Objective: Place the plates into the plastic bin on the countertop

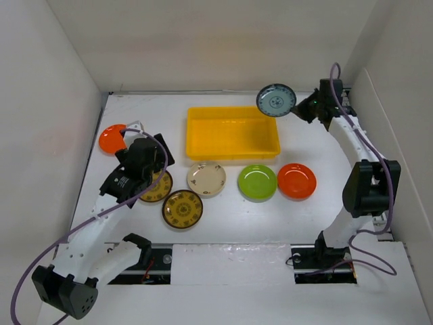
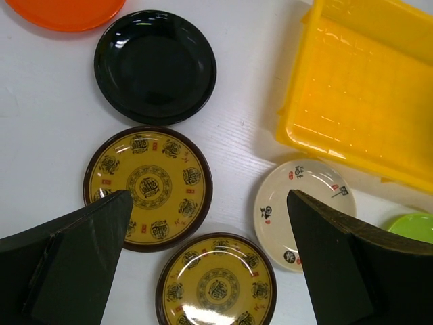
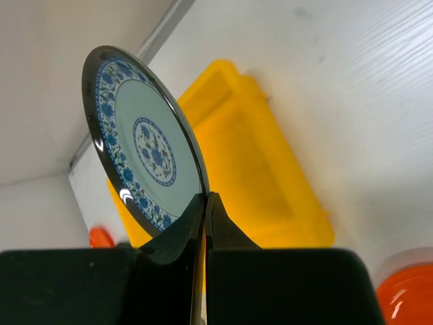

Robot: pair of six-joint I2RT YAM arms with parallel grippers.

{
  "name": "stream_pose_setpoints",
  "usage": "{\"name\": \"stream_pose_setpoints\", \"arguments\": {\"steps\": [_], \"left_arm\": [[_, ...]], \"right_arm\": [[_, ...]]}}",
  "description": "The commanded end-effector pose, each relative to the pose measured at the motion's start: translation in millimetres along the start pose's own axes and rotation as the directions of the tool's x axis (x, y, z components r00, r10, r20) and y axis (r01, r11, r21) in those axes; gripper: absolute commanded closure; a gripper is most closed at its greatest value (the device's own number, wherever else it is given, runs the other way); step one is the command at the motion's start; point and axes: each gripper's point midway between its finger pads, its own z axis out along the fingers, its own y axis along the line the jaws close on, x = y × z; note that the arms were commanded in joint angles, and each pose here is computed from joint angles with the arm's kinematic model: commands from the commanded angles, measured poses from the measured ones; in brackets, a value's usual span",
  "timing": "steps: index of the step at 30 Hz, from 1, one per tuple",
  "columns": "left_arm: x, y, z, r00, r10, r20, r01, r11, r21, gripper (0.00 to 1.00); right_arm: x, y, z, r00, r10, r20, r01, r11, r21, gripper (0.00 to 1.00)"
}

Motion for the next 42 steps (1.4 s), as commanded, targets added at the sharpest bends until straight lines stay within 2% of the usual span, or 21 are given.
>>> {"name": "stream_pose_setpoints", "arguments": {"steps": [1,3,4,6,10,13,20,21,22,23,24,26,27,28,31,32,33,36,38,42], "left_arm": [[-15.5,4.4,0.1,0.998,-0.05,0.023,0.051,0.998,-0.028,0.01],[-33.4,24.6,10.0,0.993,-0.109,0.049,0.111,0.992,-0.052,0.01],[-29.1,24.6,14.0,0.992,-0.126,0.013,0.126,0.992,-0.015,0.01],[-30.3,35.4,23.1,0.987,-0.159,-0.004,0.159,0.987,-0.037,0.01],[-22.4,26.3,28.6,0.973,-0.223,-0.061,0.223,0.975,-0.005,0.01],[-9.0,21.2,27.3,0.948,-0.3,-0.106,0.302,0.953,0.004,0.01],[17.8,35.9,10.7,0.908,-0.404,-0.116,0.401,0.915,-0.048,0.01],[21.5,37.3,9.0,0.901,-0.418,-0.12,0.414,0.908,-0.055,0.01],[23.5,38.0,8.0,0.895,-0.431,-0.118,0.427,0.903,-0.056,0.01],[22.3,38.3,2.9,0.89,-0.443,-0.111,0.44,0.896,-0.049,0.01],[26.9,39.4,2.0,0.875,-0.47,-0.116,0.466,0.883,-0.061,0.01],[38.2,38.8,1.6,0.852,-0.503,-0.145,0.498,0.864,-0.073,0.01],[43.5,40.5,0.6,0.839,-0.522,-0.152,0.515,0.853,-0.089,0.01],[49.5,36.1,1.0,0.804,-0.568,-0.177,0.56,0.823,-0.094,0.01],[75.3,39.8,1.7,0.74,-0.639,-0.21,0.623,0.769,-0.144,0.01],[91.6,44.7,3.7,0.694,-0.686,-0.216,0.658,0.727,-0.196,0.01],[97.4,46.3,4.3,0.669,-0.712,-0.212,0.68,0.702,-0.213,0.01],[117.9,55.5,2.3,0.594,-0.782,-0.191,0.73,0.623,-0.281,0.01],[124.1,64.5,-1.5,0.57,-0.807,-0.155,0.746,0.587,-0.315,0.01],[135.0,82.8,6.8,0.554,-0.83,-0.065,0.764,0.538,-0.356,0.01]], "right_arm": [[38.5,44.2,-3.3,0.994,-0.084,-0.062,0.079,0.993,-0.088,1.0],[65.5,50.9,8.9,0.987,-0.115,-0.11,0.104,0.99,-0.096,1.0],[76.5,55.6,11.9,0.984,-0.129,-0.125,0.116,0.987,-0.108,1.0],[106.6,65.9,20.8,0.972,-0.166,-0.164,0.14,0.978,-0.156,1.0],[139.9,63.8,49.4,0.956,-0.181,-0.233,0.148,0.977,-0.153,1.0],[141.4,60.5,62.8,0.958,-0.171,-0.232,0.141,0.98,-0.137,1.0],[147.4,47.0,88.7,0.951,-0.169,-0.257,0.146,0.983,-0.108,0.99],[149.4,43.2,91.6,0.949,-0.178,-0.262,0.156,0.982,-0.103,0.93],[150.7,43.9,90.9,0.947,-0.179,-0.268,0.155,0.982,-0.109,0.82],[150.7,48.1,90.6,0.946,-0.182,-0.268,0.152,0.98,-0.128,0.49],[151.0,56.3,83.8,0.944,-0.202,-0.26,0.167,0.974,-0.15,0.4],[150.3,69.2,74.5,0.943,-0.225,-0.244,0.182,0.966,-0.185,0.31],[153.9,73.5,69.2,0.943,-0.234,-0.235,0.192,0.963,-0.19,0.0],[148.1,88.0,54.6,0.944,-0.263,-0.201,0.217,0.95,-0.223,0.0],[145.0,100.7,21.5,0.941,-0.303,-0.153,0.268,0.939,-0.214,0.0],[142.1,107.7,10.3,0.942,-0.306,-0.134,0.272,0.936,-0.223,0.0],[144.9,116.0,-1.6,0.941,-0.314,-0.123,0.277,0.928,-0.251,0.0],[152.9,126.5,-41.7,0.93,-0.34,-0.139,0.274,0.895,-0.352,0.0],[159.2,130.1,-63.2,0.921,-0.361,-0.148,0.277,0.871,-0.405,0.0],[179.7,139.5,-102.0,0.9,-0.408,-0.155,0.287,0.821,-0.493,0.0]]}}
